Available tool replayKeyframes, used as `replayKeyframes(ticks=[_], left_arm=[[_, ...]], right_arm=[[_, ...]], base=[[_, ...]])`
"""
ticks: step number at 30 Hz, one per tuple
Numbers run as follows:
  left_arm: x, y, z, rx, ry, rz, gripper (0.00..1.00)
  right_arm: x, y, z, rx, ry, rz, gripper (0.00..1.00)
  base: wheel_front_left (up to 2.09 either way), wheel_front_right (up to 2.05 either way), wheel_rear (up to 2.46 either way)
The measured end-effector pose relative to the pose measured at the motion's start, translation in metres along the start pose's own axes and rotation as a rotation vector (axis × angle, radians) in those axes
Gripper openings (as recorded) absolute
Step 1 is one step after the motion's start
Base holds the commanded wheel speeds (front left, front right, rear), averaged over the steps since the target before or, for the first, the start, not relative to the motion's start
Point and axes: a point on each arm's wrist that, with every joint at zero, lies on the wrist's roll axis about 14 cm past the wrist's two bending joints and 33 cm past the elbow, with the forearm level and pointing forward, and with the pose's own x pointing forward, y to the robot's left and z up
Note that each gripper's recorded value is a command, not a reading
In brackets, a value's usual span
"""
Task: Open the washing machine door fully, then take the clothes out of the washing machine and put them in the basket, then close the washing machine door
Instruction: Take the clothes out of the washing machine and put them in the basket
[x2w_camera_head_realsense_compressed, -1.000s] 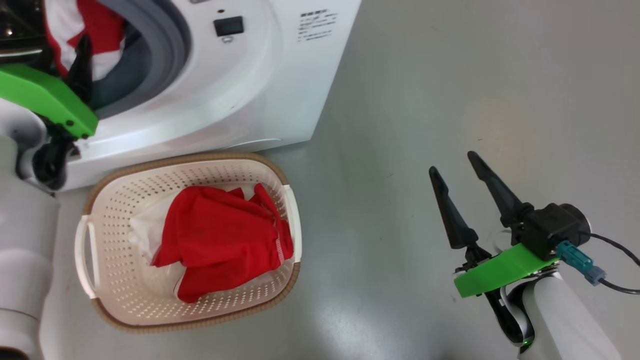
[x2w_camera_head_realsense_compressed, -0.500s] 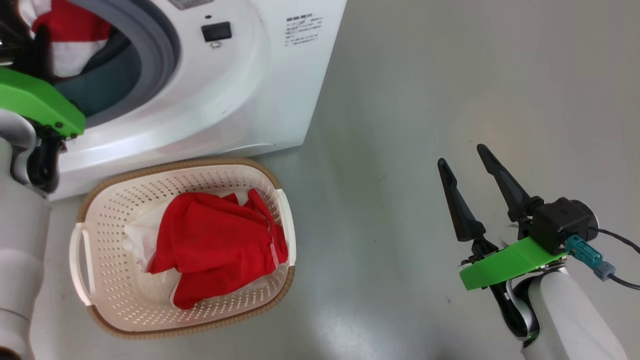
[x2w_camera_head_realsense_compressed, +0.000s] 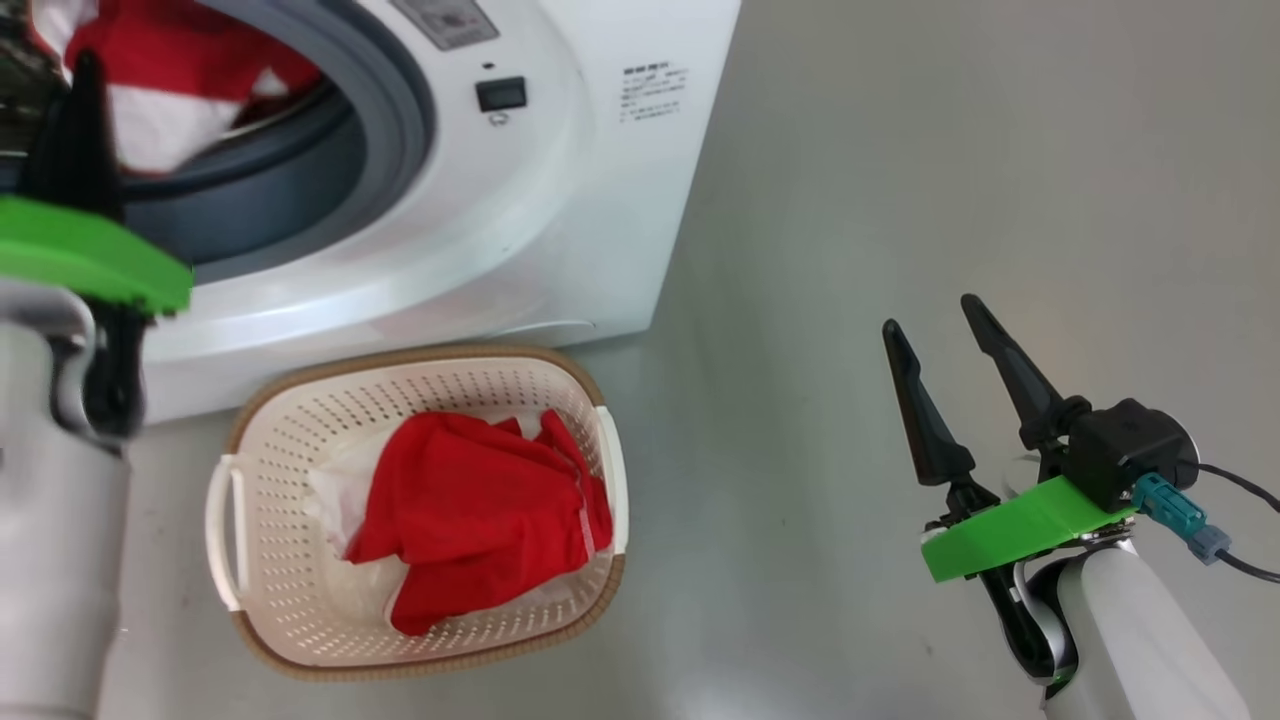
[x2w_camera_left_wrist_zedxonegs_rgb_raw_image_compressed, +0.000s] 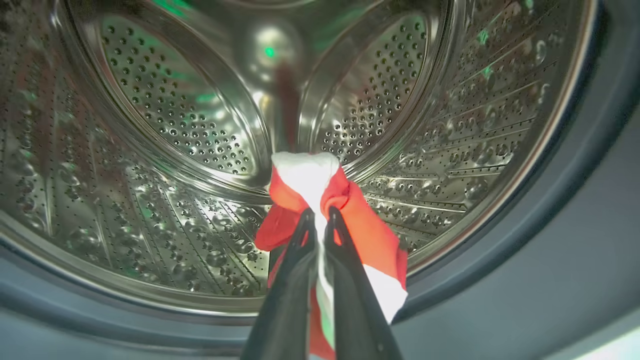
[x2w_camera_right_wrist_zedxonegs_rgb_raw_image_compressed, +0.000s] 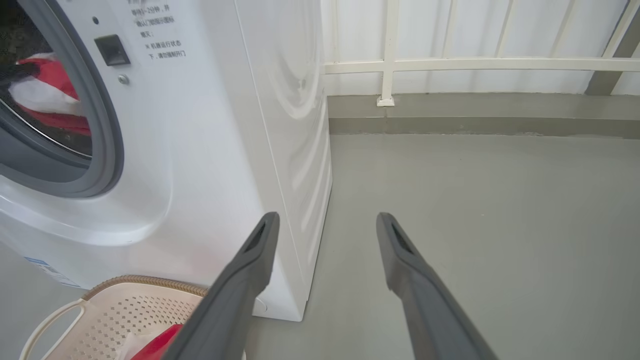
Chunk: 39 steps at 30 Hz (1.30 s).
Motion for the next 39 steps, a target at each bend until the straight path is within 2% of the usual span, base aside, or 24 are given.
replayKeyframes(ticks=[10,26,31,39], left_arm=[[-0.054,-0.005,0.029,0.025,-0.125,0.002,0.00],[-0.128,-0.024,0.055,-0.006,-0.228,-0.011,0.00],[-0.148,-0.037,0.065,-0.024,-0.275,-0.037,0.00],[-0.174,-0.068,0.114,-0.001,-0.420,-0.111,0.00]], right_arm=[[-0.014,0.010,0.003,0.012,0.002,0.016,1.00],[-0.036,0.026,0.026,0.016,-0.051,0.048,1.00],[-0.040,0.027,0.033,0.014,-0.071,0.051,1.00],[-0.045,0.025,0.031,0.020,-0.065,0.041,1.00]], base=[[0.00,0.00,0.00],[0.00,0.00,0.00],[0.00,0.00,0.00],[0.00,0.00,0.00]])
